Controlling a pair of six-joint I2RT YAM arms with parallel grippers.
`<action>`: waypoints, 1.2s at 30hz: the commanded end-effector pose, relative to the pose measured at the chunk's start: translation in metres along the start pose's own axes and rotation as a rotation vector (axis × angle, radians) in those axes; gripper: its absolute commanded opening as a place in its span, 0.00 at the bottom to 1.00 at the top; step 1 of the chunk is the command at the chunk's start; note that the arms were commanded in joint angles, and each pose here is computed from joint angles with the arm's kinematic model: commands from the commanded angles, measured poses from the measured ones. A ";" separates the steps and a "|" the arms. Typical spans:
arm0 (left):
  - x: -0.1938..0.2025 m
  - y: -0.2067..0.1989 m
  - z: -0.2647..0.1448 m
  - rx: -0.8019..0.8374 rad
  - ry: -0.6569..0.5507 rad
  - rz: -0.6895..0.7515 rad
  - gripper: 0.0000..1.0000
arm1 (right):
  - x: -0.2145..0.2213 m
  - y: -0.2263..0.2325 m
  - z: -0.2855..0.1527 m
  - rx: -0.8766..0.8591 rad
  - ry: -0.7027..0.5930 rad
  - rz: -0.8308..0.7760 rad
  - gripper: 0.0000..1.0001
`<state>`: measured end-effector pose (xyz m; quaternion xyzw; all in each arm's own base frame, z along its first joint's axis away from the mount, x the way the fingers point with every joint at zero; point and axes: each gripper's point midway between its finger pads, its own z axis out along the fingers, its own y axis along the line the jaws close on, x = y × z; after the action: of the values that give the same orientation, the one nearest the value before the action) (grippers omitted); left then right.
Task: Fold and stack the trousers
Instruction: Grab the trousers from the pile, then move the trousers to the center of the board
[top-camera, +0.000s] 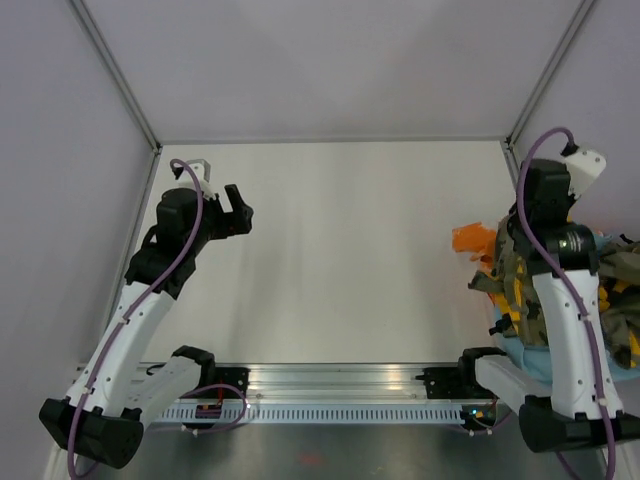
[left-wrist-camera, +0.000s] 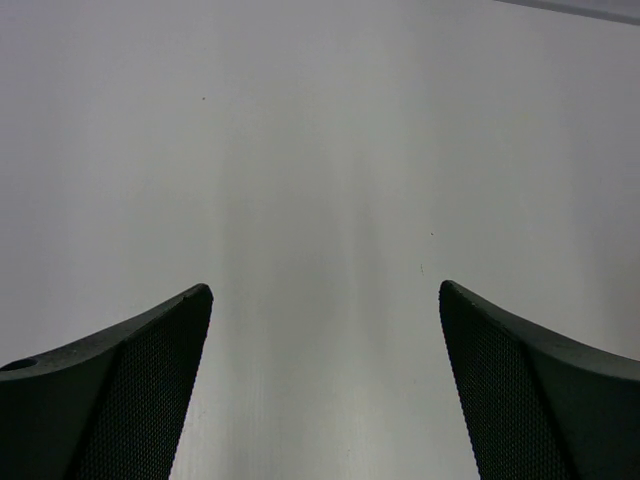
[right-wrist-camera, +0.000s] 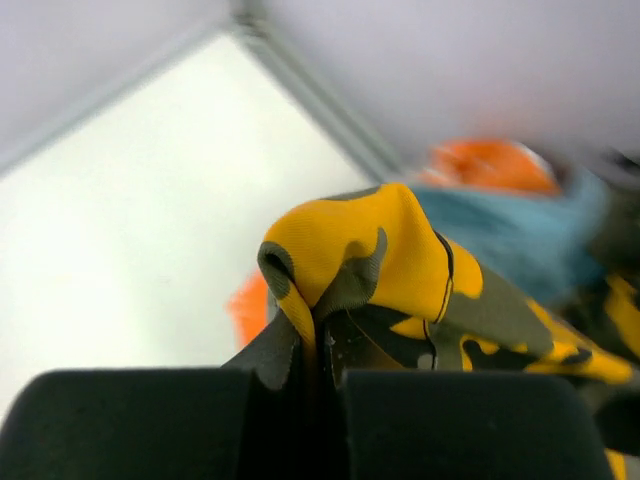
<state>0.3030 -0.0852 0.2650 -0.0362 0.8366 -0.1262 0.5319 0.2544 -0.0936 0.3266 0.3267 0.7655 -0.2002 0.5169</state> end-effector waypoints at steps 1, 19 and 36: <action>-0.024 0.002 -0.003 -0.031 -0.065 0.023 1.00 | -0.088 0.119 -0.032 -0.544 -0.096 0.071 0.00; -0.036 0.067 -0.032 -0.480 -0.053 -0.170 1.00 | 0.013 0.428 -0.282 -1.698 0.011 -0.185 0.00; 0.022 0.017 -0.030 -0.162 0.131 -0.268 1.00 | 0.190 0.449 -0.207 -1.485 0.503 -0.368 0.94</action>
<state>0.2570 -0.0321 0.2798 -0.2181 0.8341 -0.0674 0.5021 0.3890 0.4235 0.1923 -0.2004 0.8476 0.3467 0.3482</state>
